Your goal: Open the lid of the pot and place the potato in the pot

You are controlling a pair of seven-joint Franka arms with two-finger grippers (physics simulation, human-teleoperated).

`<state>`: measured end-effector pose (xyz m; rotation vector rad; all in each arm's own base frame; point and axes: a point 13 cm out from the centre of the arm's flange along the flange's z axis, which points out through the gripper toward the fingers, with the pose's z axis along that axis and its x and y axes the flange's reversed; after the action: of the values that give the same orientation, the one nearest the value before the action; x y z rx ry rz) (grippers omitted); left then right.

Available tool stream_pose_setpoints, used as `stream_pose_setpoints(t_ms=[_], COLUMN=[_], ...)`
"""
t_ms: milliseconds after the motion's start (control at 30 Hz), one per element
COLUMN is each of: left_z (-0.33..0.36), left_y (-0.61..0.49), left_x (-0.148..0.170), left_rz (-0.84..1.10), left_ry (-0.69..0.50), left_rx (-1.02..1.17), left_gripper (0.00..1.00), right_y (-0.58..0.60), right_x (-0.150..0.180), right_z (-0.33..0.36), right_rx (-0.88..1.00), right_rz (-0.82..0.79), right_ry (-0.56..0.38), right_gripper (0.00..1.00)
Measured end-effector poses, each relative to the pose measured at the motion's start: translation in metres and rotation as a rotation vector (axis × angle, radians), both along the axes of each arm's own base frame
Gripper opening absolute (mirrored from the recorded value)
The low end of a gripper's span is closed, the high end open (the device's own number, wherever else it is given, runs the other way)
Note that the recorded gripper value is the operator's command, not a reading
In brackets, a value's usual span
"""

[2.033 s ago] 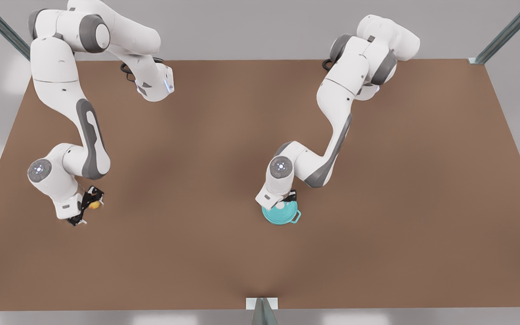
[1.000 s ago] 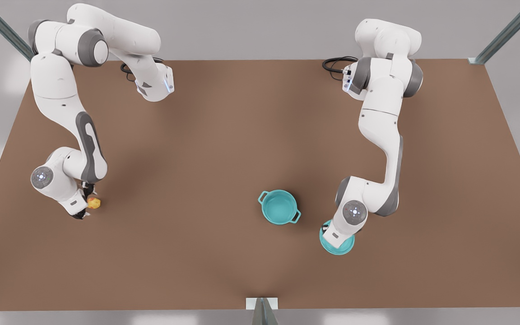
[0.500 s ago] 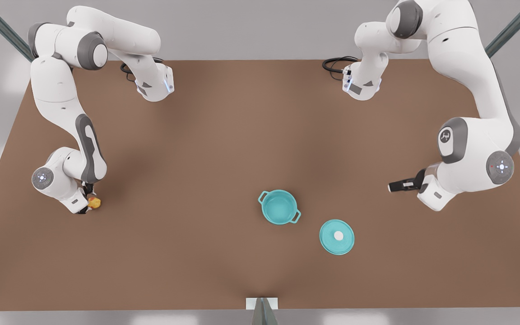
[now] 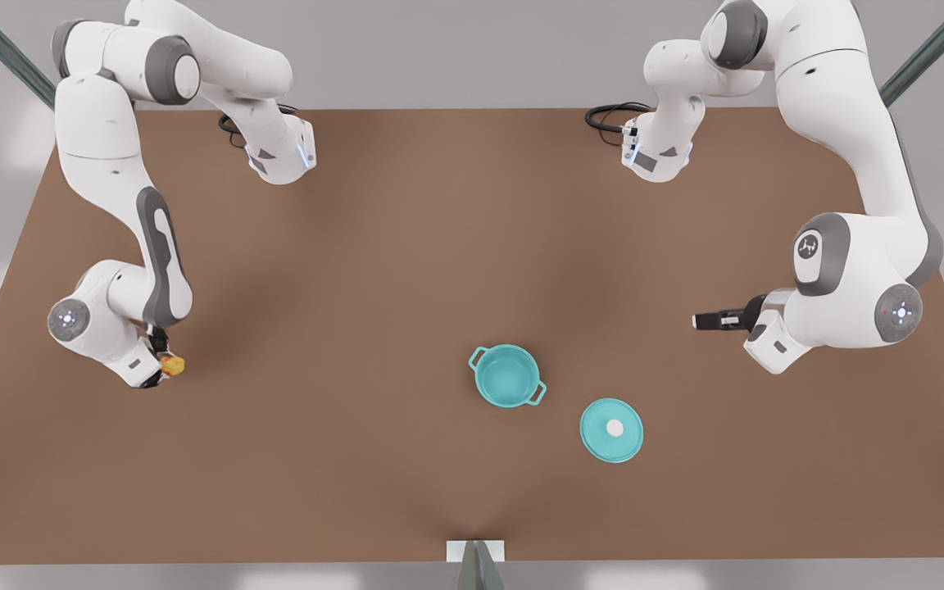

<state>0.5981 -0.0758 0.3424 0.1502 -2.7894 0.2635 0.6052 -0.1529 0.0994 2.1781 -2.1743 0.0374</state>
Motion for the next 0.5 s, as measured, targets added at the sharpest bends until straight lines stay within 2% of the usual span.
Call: stream_pose_setpoints(t_ms=[267, 500], left_z=[-0.002, -0.003], left_y=[0.0, 0.0], left_x=[-0.003, -0.003], left_rz=[-0.008, -0.012], left_ry=[0.011, 0.015], left_rx=[-0.003, -0.004], left_gripper=[1.0, 1.0], right_y=[0.123, 0.257], right_x=[0.025, 0.017], right_z=[0.067, 0.106], right_rx=[0.021, 0.035], right_rz=[0.15, 0.225], right_ry=[0.04, 0.112], right_gripper=[0.49, 0.49])
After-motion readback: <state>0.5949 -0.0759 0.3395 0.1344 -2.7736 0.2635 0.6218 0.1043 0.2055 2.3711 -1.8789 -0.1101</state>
